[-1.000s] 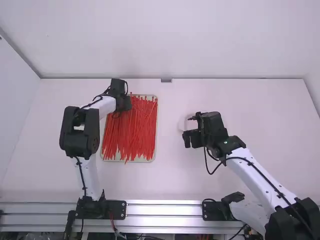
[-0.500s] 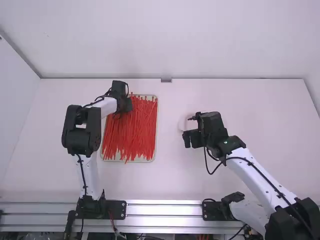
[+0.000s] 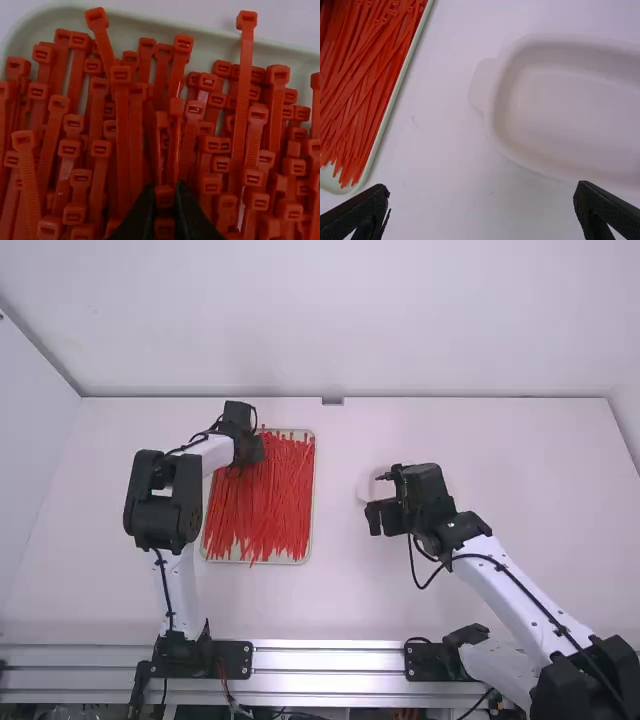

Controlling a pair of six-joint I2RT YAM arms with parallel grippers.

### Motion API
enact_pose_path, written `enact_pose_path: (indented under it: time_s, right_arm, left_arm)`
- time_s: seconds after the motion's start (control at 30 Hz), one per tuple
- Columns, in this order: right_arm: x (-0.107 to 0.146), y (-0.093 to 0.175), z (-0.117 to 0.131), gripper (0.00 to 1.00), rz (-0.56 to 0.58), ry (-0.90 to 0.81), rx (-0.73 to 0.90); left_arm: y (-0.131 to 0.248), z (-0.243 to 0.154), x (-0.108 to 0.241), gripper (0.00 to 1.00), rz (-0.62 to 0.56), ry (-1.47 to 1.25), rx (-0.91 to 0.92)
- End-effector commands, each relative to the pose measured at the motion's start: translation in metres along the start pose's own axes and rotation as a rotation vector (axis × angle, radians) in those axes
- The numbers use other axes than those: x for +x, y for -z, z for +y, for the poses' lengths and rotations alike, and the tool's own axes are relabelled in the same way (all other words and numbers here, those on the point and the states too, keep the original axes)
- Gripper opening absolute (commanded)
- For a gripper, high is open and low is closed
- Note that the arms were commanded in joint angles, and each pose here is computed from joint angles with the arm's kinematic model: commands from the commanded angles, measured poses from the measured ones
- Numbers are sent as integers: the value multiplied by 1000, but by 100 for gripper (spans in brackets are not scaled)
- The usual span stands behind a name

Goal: Fasten the cable tie

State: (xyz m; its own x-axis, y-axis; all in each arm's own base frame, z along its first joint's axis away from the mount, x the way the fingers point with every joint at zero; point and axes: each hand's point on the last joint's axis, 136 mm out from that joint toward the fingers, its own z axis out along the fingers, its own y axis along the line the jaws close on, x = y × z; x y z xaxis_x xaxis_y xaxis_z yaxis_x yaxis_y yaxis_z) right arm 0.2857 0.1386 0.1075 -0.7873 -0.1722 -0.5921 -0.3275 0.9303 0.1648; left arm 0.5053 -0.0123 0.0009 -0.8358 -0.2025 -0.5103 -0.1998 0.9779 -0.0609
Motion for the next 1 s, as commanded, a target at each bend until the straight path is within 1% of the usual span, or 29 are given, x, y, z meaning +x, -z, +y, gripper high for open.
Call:
enact_pose_path:
  time_s: [0.0, 0.1, 0.17, 0.27, 0.33, 0.47, 0.9, 0.97]
  right_arm:
    - [-16, 8, 1, 100, -44, 2, 1]
    - [-16, 8, 1, 99, -44, 2, 0]
    - [-16, 8, 1, 99, -44, 2, 1]
    - [-16, 8, 1, 99, -46, 2, 0]
    - [-16, 8, 1, 99, -47, 2, 0]
    - [-16, 8, 2, 99, -47, 4, 0]
    - [-15, 8, 1, 99, -40, 1, 1]
    - [-14, 8, 1, 99, -39, 1, 0]
  left_arm:
    - [6, 5, -12, 7, -28, 18, -16]
    - [15, 5, -20, 7, -51, 24, -12]
    - [28, 4, -29, 11, -74, 25, -6]
    - [39, 4, -34, 11, -88, 25, -2]
    - [45, 3, -38, 6, -98, 23, 0]
    - [51, 3, -39, 2, -100, 24, 0]
    - [53, 3, -34, 3, -76, 25, 2]
    - [53, 4, -34, 5, -76, 25, 2]
